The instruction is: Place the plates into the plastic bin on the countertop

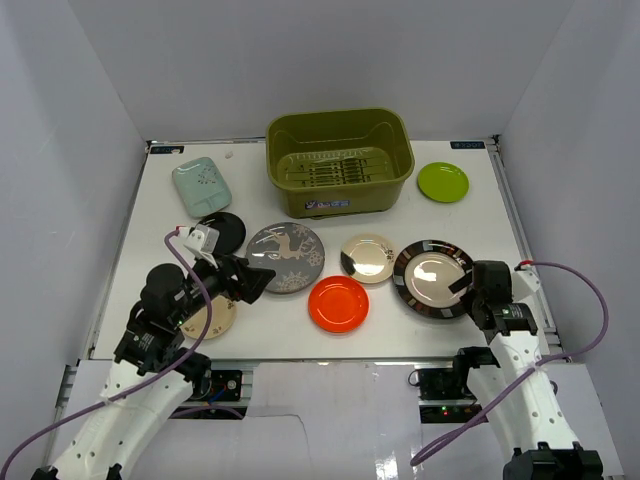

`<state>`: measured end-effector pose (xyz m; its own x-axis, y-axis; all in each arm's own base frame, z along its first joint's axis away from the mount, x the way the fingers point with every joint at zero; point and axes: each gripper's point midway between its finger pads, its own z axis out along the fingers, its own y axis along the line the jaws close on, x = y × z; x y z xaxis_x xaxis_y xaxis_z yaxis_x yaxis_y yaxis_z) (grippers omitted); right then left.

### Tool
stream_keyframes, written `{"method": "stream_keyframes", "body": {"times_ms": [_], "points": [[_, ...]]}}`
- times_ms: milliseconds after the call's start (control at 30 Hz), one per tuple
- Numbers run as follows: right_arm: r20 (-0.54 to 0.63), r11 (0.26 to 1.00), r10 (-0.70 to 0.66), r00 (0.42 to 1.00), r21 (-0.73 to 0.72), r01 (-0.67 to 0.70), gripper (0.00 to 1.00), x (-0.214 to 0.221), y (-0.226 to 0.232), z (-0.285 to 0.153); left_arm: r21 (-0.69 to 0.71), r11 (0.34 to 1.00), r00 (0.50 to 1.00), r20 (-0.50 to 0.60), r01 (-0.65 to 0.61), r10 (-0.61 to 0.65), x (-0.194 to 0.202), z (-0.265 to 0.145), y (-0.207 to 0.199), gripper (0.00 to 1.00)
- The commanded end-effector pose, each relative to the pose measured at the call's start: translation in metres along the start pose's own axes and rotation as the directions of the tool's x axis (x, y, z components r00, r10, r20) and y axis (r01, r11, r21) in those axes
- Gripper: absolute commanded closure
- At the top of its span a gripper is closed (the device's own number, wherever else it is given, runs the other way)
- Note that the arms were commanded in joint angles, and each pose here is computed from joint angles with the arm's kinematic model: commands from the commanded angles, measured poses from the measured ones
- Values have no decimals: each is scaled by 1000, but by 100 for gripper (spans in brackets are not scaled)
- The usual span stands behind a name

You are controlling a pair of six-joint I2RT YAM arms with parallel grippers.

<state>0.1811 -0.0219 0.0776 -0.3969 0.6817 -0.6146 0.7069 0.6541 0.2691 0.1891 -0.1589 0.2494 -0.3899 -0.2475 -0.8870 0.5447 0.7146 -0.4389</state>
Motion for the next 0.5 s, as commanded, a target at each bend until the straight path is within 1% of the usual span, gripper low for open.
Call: {"method": "stream_keyframes", "body": {"times_ms": [0,167,300,367,400,467], "points": [[-13,995,74,997,63,-73,6,11,-13,16,-27,1000,1000,23,-16,16,-9,-6,-1,2],[-134,990,140,981,-2,-142,6,48,-5,35,-25,999,999,27,-19,20,-9,-7,-2,2],[-186,972,216,958,-47,-229,10,62,2,47,-24,1000,999,26,-20,21,-8,-8,-2,2],[-210,958,262,942,-59,-280,16,73,2,52,-33,999,1000,20,-16,17,-7,-7,0,2],[-201,946,289,936,-87,-311,23,70,6,55,-38,999,1000,16,-12,12,-6,-6,1,2],[-225,920,349,910,-105,-378,33,82,6,60,-50,999,1000,7,-4,4,-5,-3,3,2]]}}
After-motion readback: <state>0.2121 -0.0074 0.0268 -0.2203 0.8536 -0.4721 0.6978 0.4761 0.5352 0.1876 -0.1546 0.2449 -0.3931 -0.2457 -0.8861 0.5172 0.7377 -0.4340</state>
